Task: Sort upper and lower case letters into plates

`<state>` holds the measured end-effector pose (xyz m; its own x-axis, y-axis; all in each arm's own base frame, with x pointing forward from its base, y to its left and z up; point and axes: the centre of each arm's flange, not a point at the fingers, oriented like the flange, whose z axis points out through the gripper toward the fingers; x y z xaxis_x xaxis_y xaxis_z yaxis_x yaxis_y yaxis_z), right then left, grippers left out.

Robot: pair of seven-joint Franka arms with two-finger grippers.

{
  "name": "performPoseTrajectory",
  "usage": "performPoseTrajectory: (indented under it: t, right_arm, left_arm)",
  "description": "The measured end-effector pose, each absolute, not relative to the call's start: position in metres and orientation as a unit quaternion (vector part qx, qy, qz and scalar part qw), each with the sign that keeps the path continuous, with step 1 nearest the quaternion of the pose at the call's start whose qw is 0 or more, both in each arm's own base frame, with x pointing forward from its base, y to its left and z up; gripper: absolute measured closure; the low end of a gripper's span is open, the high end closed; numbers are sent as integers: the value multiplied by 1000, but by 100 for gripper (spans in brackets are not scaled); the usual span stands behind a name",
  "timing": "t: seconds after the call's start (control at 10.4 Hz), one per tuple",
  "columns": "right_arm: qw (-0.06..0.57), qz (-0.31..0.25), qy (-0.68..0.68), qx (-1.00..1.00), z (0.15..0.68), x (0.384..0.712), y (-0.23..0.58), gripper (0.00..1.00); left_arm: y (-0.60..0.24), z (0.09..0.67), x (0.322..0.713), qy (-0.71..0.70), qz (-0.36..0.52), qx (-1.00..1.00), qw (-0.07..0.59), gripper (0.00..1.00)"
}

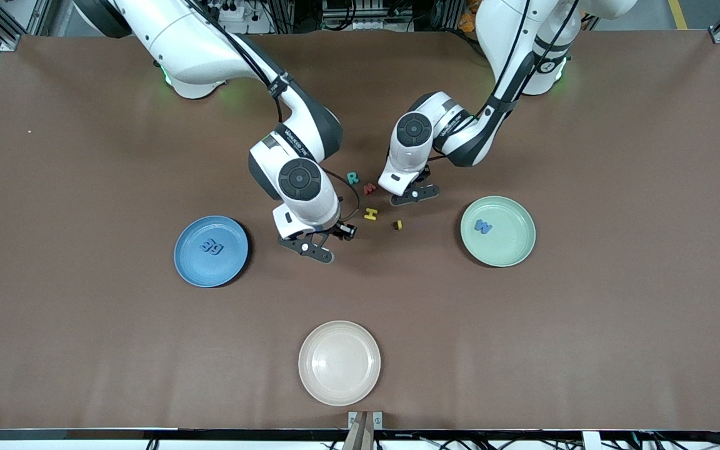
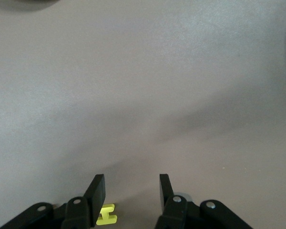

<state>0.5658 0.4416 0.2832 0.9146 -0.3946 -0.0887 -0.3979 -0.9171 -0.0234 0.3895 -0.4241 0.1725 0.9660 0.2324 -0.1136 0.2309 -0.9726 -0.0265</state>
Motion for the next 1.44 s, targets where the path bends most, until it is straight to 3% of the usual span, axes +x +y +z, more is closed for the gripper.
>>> performPoseTrajectory:
  t: [0.48,0.96,1.44]
  right_arm:
    - [43,24,215,-975,288,564,454,45]
    - [78,-3,201,-976,277,528,519,40]
    - [65,-59,162,-983,254,509,574,37]
  left_arm:
    - [-399,176,417,-106,74,-991,25,63]
    - [-353,198,455,-67,92,-993,35,63]
    - [-296,222,491,-22,103,-994,29,63]
